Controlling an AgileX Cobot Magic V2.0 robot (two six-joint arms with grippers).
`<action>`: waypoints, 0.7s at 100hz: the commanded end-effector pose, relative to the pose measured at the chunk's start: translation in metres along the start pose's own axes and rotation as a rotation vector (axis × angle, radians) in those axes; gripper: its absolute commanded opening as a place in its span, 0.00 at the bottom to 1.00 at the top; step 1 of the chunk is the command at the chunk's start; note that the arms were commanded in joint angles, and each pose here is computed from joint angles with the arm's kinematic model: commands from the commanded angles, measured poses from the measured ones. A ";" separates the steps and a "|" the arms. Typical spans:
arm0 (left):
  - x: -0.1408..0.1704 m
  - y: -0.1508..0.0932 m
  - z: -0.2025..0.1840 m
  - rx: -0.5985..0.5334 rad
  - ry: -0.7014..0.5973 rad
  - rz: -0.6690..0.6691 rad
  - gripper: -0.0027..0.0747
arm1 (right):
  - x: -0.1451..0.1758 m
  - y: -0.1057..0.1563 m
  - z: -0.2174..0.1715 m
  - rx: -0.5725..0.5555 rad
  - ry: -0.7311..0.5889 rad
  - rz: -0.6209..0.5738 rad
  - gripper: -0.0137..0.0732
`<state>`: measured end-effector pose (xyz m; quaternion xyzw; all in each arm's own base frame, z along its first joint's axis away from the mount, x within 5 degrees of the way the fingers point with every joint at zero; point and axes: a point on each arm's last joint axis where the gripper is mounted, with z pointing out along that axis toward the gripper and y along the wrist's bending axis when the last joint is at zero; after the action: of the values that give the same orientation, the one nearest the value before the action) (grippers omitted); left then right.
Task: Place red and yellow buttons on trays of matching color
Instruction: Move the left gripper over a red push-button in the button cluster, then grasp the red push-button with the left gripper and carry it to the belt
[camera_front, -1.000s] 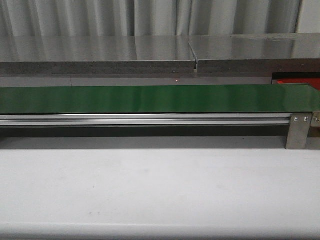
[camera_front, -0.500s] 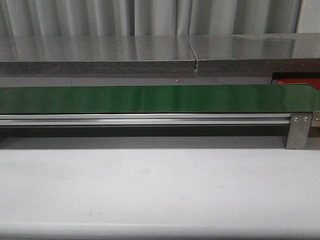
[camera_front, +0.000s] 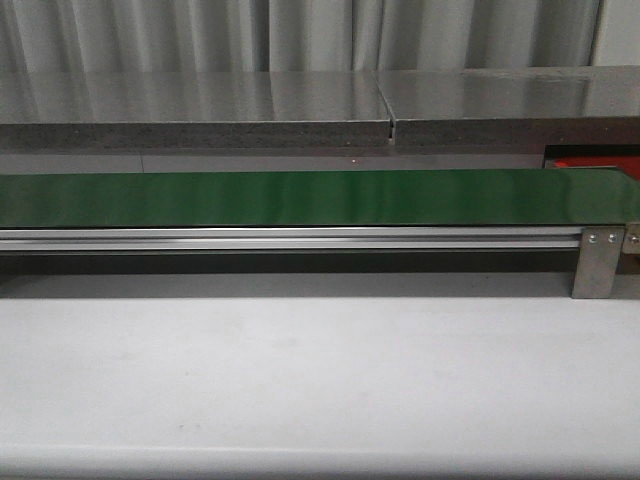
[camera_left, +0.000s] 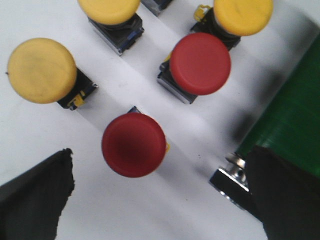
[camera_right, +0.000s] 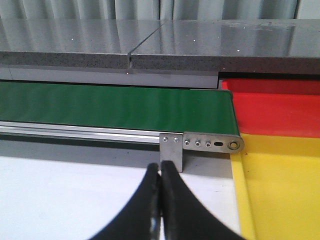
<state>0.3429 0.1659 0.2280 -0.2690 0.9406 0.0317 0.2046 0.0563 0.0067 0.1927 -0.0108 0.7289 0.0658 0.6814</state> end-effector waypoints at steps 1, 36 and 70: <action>-0.013 0.005 -0.018 0.010 -0.083 -0.034 0.89 | -0.014 0.001 -0.003 -0.005 -0.118 0.001 0.08; -0.016 0.008 -0.010 0.006 -0.093 -0.033 0.89 | -0.014 0.001 -0.003 -0.005 -0.118 0.001 0.08; -0.014 0.008 0.013 0.013 -0.045 -0.048 0.89 | -0.014 0.001 -0.003 -0.005 -0.118 0.001 0.08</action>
<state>0.3489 0.1792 0.1986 -0.2880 0.9402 0.0231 0.1804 0.0563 0.0067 0.1927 -0.0108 0.7289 0.0658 0.6814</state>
